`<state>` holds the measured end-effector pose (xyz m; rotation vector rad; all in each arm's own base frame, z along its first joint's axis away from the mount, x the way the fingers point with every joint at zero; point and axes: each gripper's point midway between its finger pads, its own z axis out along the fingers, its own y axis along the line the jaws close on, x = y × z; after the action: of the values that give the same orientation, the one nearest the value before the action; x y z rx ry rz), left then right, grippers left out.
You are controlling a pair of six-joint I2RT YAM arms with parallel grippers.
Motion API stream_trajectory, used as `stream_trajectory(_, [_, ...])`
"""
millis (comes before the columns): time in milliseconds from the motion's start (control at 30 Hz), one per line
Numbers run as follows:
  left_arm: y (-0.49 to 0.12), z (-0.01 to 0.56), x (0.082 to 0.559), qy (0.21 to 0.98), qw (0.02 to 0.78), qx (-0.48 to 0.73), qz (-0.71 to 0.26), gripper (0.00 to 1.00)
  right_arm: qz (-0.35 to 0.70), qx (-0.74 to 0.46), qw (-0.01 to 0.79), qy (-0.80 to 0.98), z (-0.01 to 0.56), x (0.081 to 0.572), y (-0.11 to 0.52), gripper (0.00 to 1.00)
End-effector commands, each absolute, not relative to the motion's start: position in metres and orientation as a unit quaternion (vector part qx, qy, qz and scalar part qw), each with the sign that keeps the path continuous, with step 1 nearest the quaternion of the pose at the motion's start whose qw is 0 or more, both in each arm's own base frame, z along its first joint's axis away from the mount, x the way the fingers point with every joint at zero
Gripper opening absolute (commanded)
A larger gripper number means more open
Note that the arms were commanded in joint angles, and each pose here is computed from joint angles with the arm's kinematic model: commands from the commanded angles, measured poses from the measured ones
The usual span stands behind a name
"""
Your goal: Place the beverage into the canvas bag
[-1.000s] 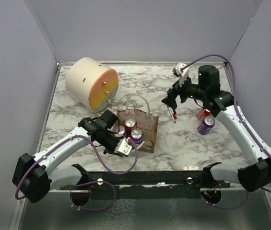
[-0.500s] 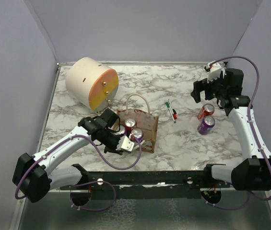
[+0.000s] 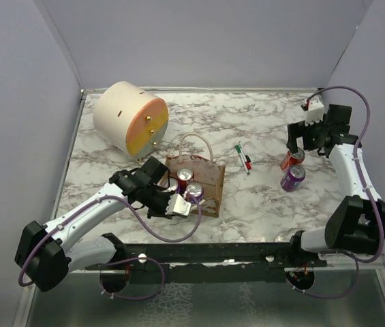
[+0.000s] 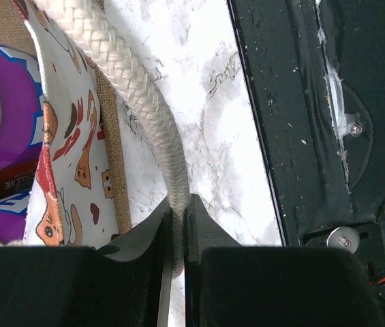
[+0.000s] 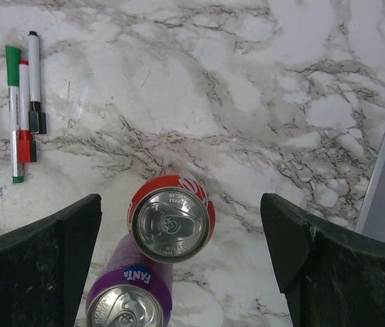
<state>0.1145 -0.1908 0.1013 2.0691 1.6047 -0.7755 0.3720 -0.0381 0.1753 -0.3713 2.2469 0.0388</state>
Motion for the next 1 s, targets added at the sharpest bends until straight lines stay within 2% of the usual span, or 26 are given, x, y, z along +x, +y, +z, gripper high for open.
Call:
stream_trajectory(0, [-0.193,0.100,0.113,0.552,0.224,0.753,-0.279,0.01,0.027,-0.162,0.379,0.911,0.152,0.366,-0.038,1.00])
stream_trajectory(200, [-0.191,0.095,0.109,0.543,0.224,0.759,-0.281,0.01,0.046,-0.171,0.344,0.922,0.127,0.361,-0.036,1.00])
stream_trajectory(500, [-0.195,0.100,0.107,0.538,0.231,0.757,-0.291,0.03,0.072,-0.175,0.310,0.932,0.105,0.354,-0.031,0.92])
stream_trajectory(833, [-0.197,0.105,0.105,0.529,0.238,0.757,-0.300,0.02,0.079,-0.177,0.291,0.937,0.095,0.353,-0.031,0.76])
stream_trajectory(967, [-0.198,0.107,0.105,0.528,0.239,0.757,-0.301,0.02,0.081,-0.178,0.297,0.935,0.101,0.356,-0.030,0.63])
